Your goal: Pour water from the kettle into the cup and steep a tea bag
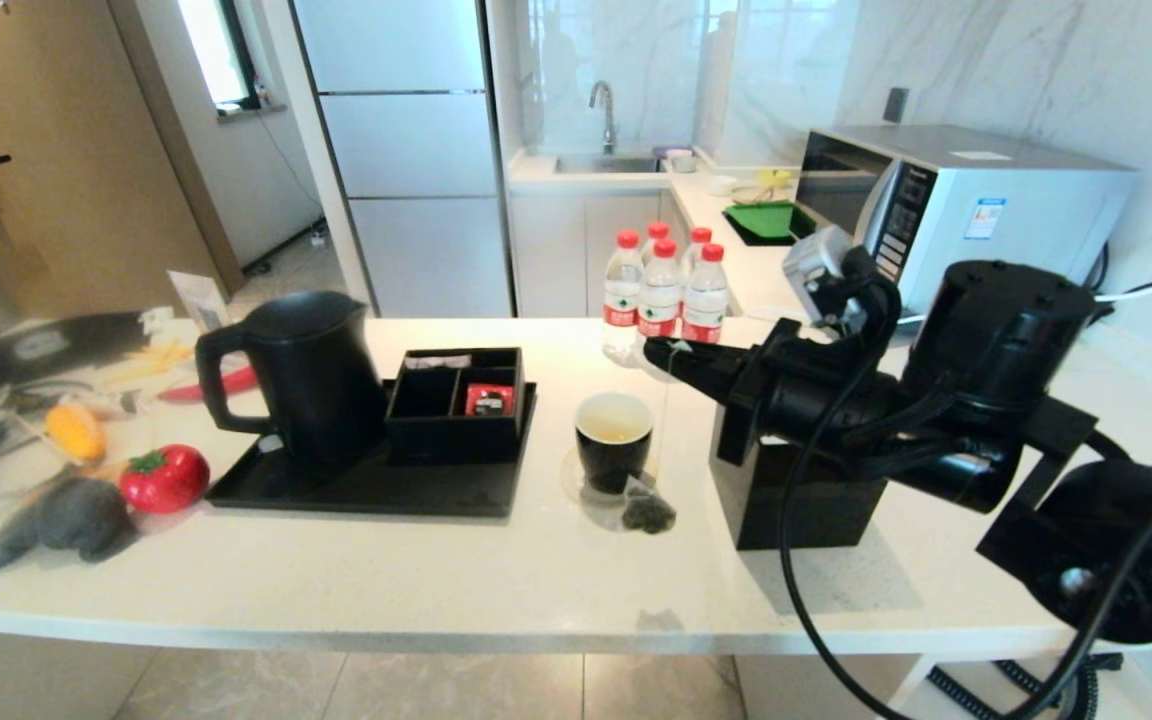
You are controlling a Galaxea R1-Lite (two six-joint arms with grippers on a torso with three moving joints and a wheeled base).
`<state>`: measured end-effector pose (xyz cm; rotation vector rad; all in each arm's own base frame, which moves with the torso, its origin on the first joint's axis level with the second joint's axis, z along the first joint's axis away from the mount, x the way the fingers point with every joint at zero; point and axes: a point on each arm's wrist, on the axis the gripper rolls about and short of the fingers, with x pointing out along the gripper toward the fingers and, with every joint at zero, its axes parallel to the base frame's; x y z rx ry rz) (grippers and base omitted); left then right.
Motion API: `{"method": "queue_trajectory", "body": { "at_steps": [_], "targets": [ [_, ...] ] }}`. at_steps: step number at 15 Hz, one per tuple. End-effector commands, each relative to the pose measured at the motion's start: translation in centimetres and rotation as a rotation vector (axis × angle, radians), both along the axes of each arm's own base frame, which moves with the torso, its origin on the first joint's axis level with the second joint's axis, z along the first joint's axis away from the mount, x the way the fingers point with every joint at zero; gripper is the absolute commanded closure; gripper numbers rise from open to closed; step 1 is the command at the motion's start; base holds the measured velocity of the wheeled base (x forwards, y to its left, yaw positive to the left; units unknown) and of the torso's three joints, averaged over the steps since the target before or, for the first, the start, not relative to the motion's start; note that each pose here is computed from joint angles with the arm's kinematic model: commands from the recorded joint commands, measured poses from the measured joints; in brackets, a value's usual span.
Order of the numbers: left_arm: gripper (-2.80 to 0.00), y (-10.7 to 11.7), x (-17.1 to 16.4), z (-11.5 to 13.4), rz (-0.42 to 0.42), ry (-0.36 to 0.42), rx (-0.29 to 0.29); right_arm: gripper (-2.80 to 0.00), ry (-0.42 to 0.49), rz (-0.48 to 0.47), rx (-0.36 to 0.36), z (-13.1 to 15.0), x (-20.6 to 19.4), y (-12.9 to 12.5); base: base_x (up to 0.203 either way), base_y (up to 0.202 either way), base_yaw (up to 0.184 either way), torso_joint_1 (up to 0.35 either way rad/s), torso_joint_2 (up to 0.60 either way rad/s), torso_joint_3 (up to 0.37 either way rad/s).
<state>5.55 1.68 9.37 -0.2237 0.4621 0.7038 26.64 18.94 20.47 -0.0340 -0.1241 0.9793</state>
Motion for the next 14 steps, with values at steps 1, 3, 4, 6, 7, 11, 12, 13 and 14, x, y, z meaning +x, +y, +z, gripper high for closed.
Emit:
{"method": "queue_trajectory", "body": {
  "at_steps": [1,3,4,6,7,11,12,13,14],
  "targets": [
    [0.00,-0.2,-1.4,0.0,-0.029,-0.072,0.035,0.00,-0.002,0.003,0.000,-0.1,0.1,0.1,0.000,0.000,0.000,0.000,0.00,0.000],
    [0.00,-0.4,-2.5,-0.1,-0.101,-0.102,0.049,0.00,-0.003,0.003,0.001,-0.1,0.1,0.1,0.000,0.000,0.000,0.000,0.00,0.000],
    [0.00,-0.5,-2.9,0.0,-0.141,-0.116,0.055,0.00,-0.004,0.003,0.001,0.0,0.0,0.0,0.000,0.000,0.000,0.000,0.00,0.000],
    [0.00,-0.8,-3.6,0.0,-0.239,-0.172,0.053,0.00,-0.005,0.003,0.002,0.0,0.0,0.0,0.000,0.000,0.000,0.000,0.00,0.000],
    [0.00,-0.9,-4.0,0.0,-0.291,-0.215,0.050,0.00,-0.006,0.003,0.002,0.1,0.0,0.0,0.000,0.000,0.000,0.000,0.00,0.000],
    [0.00,-1.5,-5.6,-0.8,-0.520,-0.290,0.070,0.00,-0.007,0.003,0.003,0.1,0.0,0.0,0.000,0.000,0.000,0.000,0.00,0.000],
    [0.00,-1.6,-5.6,-1.1,-0.559,-0.250,0.097,0.00,-0.007,0.003,0.003,0.1,0.0,0.0,0.000,0.000,0.000,0.000,0.00,0.000],
    [0.00,-1.6,-5.6,-1.3,-0.573,-0.222,0.109,0.00,-0.008,0.003,0.004,0.1,0.0,0.0,0.000,0.000,0.000,0.000,0.00,0.000],
    [0.00,-1.6,-5.6,-1.3,-0.584,-0.211,0.121,0.00,-0.007,0.003,0.003,0.1,0.0,0.0,0.000,0.000,0.000,0.000,0.00,0.000]
  ]
}}
